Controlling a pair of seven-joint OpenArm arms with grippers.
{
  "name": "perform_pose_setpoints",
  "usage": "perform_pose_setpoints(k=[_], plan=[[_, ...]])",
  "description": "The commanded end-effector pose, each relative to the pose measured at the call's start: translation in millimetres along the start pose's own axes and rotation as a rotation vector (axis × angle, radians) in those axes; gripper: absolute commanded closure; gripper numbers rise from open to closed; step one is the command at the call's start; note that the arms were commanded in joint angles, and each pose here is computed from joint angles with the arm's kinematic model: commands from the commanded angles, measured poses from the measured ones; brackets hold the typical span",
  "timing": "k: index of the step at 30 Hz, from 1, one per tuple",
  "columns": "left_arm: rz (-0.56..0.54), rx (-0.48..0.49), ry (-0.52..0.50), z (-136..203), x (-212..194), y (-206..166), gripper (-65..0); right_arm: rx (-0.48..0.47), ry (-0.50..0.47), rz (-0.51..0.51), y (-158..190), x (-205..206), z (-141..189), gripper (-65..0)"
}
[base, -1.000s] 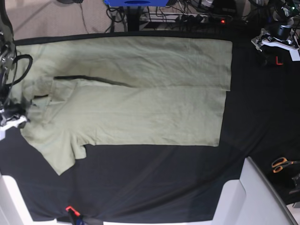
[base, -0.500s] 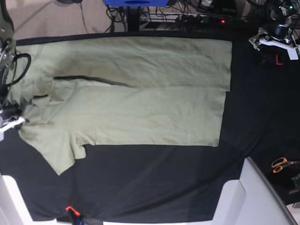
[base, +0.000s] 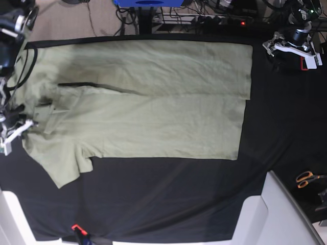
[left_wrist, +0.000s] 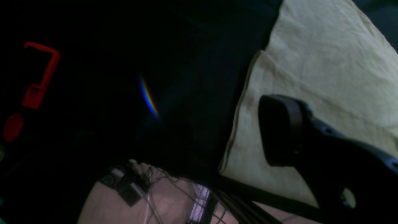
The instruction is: Fold the T-shirt properly
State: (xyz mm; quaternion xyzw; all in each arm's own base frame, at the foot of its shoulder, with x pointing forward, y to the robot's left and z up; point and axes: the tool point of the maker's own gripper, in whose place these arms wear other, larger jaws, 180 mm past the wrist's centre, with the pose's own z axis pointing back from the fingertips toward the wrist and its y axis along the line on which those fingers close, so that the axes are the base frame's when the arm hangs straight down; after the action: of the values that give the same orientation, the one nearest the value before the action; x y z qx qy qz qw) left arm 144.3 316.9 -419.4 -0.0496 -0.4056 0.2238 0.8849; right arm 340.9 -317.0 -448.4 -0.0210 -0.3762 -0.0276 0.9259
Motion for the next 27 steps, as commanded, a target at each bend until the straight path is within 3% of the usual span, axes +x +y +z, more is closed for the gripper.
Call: perform_pose_setpoints(k=[1,9,21,27], plan=[[-0.017,-0.021,-0.032,0.9,10.9,-4.1,-57.8,-0.004,-0.064,0.018,-2.6,25.6,6.9,-0.2],[-0.056,-0.103,-0.026,-16.4,17.3,-33.5,-57.8,-0.001,-0.023,0.079,23.1,5.8,34.8,-0.2],[-0.09,-0.147,-0.03,-26.1,26.0,-48.9,-57.8,-0.004,0.101,0.099,26.6,-45.3,51.7,-2.3],[-0.09,-0.147,-0.03,-26.1,26.0,-48.9,-57.8,-0.014,0.059,0.12,26.3,-29.9,57.9,-32.0]])
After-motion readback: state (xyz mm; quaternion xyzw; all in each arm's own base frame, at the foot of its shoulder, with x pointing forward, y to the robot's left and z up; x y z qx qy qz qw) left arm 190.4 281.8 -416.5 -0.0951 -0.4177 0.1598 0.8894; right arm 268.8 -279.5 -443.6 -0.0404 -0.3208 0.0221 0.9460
